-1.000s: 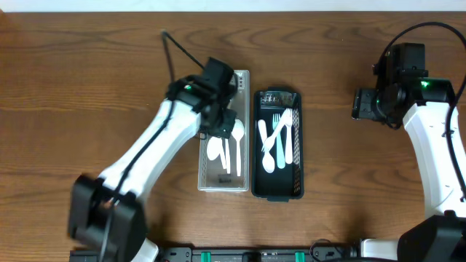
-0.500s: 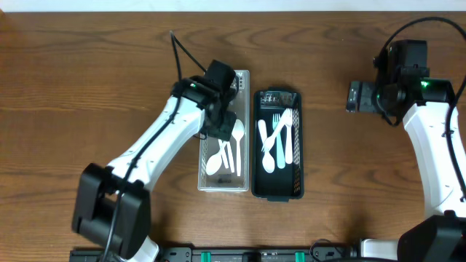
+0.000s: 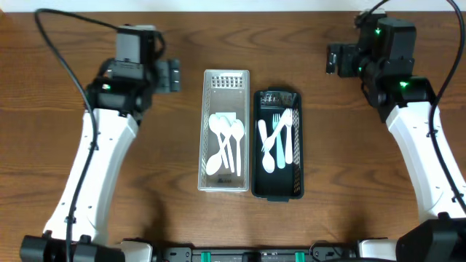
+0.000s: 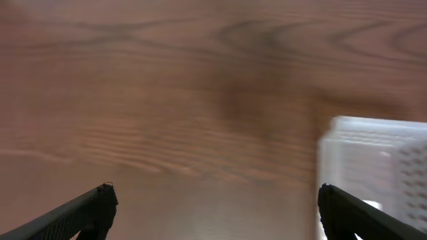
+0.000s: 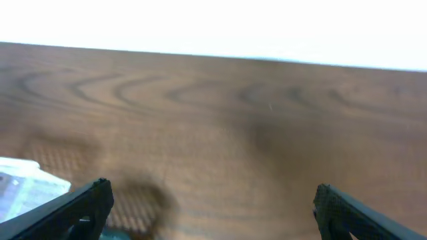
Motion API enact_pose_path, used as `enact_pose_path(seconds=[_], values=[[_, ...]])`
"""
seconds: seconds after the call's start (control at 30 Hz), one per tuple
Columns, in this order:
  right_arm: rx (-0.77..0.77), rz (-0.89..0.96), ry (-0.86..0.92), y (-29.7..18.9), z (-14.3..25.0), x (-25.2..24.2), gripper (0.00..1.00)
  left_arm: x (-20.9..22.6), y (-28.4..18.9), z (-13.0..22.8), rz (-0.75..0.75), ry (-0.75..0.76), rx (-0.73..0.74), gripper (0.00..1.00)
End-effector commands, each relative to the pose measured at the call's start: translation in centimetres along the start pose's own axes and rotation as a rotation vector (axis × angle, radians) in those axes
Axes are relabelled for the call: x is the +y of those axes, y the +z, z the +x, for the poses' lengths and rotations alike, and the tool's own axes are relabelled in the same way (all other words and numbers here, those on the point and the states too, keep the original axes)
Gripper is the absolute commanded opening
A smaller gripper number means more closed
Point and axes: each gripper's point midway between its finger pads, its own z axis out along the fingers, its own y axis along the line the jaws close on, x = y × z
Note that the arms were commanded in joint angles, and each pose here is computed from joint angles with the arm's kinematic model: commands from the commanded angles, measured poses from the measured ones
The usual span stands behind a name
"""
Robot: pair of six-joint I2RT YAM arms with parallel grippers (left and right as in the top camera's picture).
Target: Pack container
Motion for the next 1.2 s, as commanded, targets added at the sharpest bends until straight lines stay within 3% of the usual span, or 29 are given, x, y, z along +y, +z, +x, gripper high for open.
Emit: enact_pose_path(seconds=[0.0, 0.1, 0.33, 0.73, 0.87, 1.17], values=[[0.022, -0.001, -0.031, -0.4, 0.5, 0.1, 0.99, 2.1, 0.0, -0.2, -0.052, 0.006, 0.000, 0.98], [0.072, 0.073, -0.044, -1.8, 1.7, -1.1, 0.99, 3.0, -1.4, 0.3, -0.062, 0.017, 0.003, 0.98], [-0.034, 0.078, -0.040, -8.1, 1.6, -1.0, 0.99, 4.2, -6.9, 1.9, -0.052, -0.015, -0.138, 0.98], [-0.135, 0.059, -0.052, -14.9, 13.2, 0.0, 0.99, 5.9, -11.2, 13.2, -0.031, -0.082, -0.438, 0.98], [-0.099, 0.080, -0.054, -15.8, 17.4, -0.8, 0.99, 6.0, -10.9, 16.3, -0.030, -0.083, -0.443, 0.98], [0.194, 0.083, -0.075, -16.4, 25.6, -1.3, 0.99, 6.1, -9.8, 20.0, -0.039, -0.054, -0.313, 0.98]])
